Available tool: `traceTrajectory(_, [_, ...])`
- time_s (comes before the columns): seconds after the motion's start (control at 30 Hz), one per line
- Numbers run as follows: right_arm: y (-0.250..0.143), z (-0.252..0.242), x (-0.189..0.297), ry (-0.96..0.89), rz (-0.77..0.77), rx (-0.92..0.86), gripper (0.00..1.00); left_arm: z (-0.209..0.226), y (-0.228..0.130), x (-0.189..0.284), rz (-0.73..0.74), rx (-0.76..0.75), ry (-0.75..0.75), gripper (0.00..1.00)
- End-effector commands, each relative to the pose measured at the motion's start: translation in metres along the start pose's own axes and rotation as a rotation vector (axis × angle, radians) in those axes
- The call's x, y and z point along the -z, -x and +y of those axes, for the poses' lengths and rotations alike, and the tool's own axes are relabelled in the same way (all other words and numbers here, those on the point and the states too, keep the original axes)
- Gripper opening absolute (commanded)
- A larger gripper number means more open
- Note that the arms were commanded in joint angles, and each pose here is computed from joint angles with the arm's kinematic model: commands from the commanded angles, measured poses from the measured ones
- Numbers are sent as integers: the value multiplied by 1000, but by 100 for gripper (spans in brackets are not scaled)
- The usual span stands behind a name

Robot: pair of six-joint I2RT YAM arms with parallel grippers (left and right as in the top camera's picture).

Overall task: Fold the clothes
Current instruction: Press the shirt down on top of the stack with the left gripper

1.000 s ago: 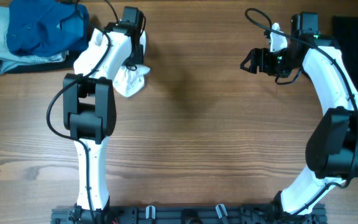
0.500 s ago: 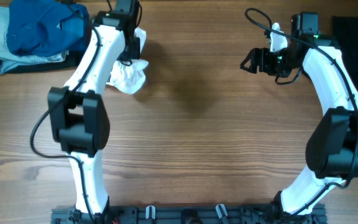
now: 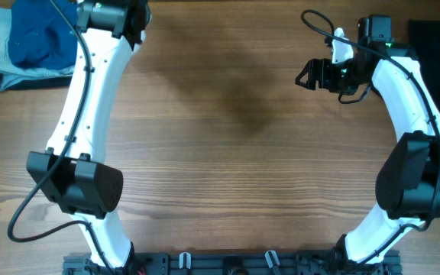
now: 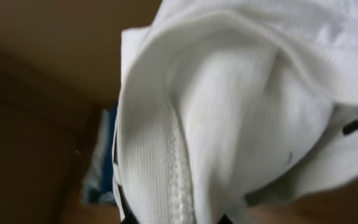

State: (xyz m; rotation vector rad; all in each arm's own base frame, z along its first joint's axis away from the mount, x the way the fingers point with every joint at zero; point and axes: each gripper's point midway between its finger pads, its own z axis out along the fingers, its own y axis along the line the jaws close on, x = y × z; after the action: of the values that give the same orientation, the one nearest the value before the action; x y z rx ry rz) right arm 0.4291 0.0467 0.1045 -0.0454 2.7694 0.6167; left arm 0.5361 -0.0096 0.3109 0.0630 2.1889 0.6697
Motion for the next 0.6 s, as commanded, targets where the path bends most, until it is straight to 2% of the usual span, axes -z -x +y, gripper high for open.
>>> traceTrajectory(0.0, [8, 10, 10, 20, -31, 36, 86, 69, 33, 9, -82, -189, 229, 4])
traceTrajectory(0.1, [5, 10, 10, 20, -20, 33, 86, 101, 43, -6, -117, -245, 287, 4])
traceTrajectory(0.23, [4, 10, 10, 20, -16, 29, 86, 147, 39, -37, -153, -230, 286, 4])
traceTrajectory(0.43, [3, 10, 10, 21, -14, -7, 86, 202, -9, -105, -78, -190, 295, 4])
traceTrajectory(0.57, [3, 10, 10, 20, -13, -30, 86, 200, -47, -153, -12, -200, 240, 4])
